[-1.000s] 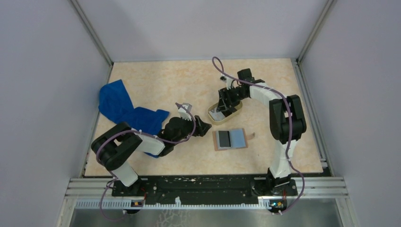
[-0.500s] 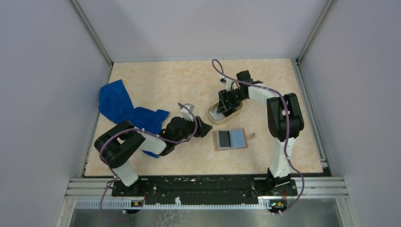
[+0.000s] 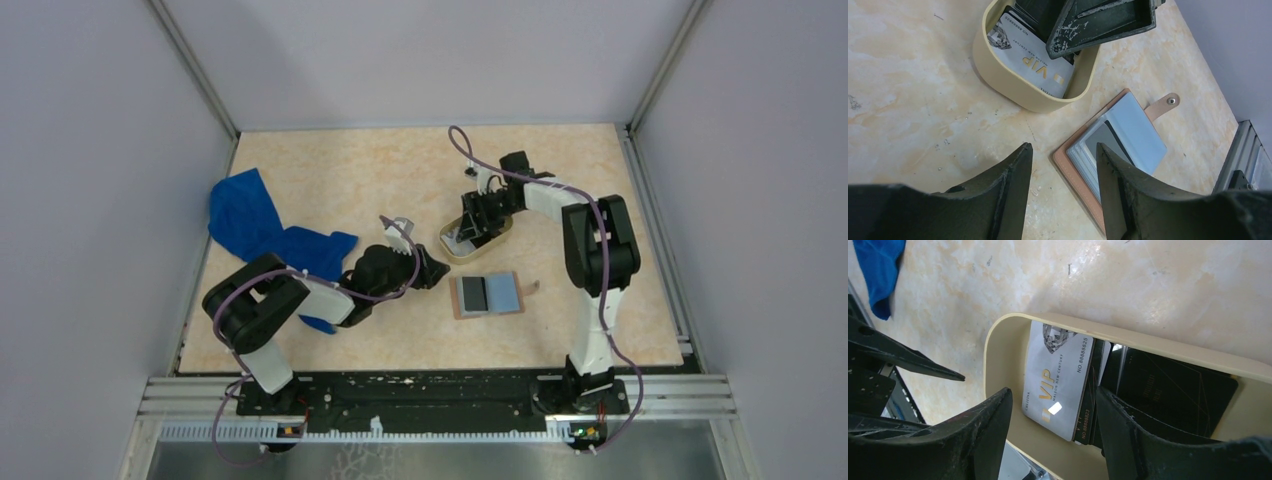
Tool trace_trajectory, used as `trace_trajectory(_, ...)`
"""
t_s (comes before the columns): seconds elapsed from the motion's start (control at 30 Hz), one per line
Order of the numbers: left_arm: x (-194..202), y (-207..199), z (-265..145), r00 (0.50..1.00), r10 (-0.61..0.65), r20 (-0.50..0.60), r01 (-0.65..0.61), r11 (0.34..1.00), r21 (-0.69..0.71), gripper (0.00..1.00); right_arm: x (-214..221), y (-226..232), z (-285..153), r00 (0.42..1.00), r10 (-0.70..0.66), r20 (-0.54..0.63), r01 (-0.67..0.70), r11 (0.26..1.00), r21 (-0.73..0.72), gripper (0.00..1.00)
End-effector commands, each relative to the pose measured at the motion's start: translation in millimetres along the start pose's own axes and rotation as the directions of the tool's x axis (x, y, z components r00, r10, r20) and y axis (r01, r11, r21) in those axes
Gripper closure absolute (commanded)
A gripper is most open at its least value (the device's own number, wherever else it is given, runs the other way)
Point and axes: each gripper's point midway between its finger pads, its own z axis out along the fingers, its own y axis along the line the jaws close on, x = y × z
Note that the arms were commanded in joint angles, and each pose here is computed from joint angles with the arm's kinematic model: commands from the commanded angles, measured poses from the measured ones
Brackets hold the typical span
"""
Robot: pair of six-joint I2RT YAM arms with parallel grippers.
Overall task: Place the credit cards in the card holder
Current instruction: Pick up the credit card from the storage box.
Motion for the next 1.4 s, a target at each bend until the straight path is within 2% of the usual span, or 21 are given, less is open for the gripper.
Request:
trace_trajectory(0.0, -7, -4, 7, 1.0, -0.003, 0.009, 0.003, 1.0, 0.012, 0.45, -1, 10, 6, 1.0, 0.029, -0.003, -0.029, 0.997, -0.072, 0.38)
trace_trajectory(0.6, -5, -4, 8, 1.0, -0.002, 0.0, 0.002, 1.0, 0.009, 0.48, -15, 50, -7, 0.993, 0.106, 0.05, -0.088, 0.956, -0.281, 0.45)
trace_trajectory(0.8, -6, -3, 8, 1.0, -0.004, 0.002, 0.004, 1.0, 0.004, 0.52, -15, 60, -8, 0.986, 0.159, 0.04, -0.135, 0.929, -0.345, 0.48)
trace_trajectory(1.03, -6, -2, 8, 1.0, -0.006, 0.005, 0.006, 1.0, 0.001, 0.59, -9, 62, -4, 0.98, 0.198, 0.015, -0.177, 0.906, -0.385, 0.56)
trace_trajectory(1.13, -6, -2, 8, 1.0, -0.006, 0.005, 0.006, 1.0, 0.001, 0.6, -6, 62, -2, 0.976, 0.219, -0.002, -0.202, 0.894, -0.4, 0.66)
trace_trajectory(1.37, -6, -1, 7, 1.0, -0.009, 0.007, 0.009, 1.0, -0.003, 0.61, 1, 54, 5, 0.978, 0.208, -0.014, -0.2, 0.918, -0.341, 0.71)
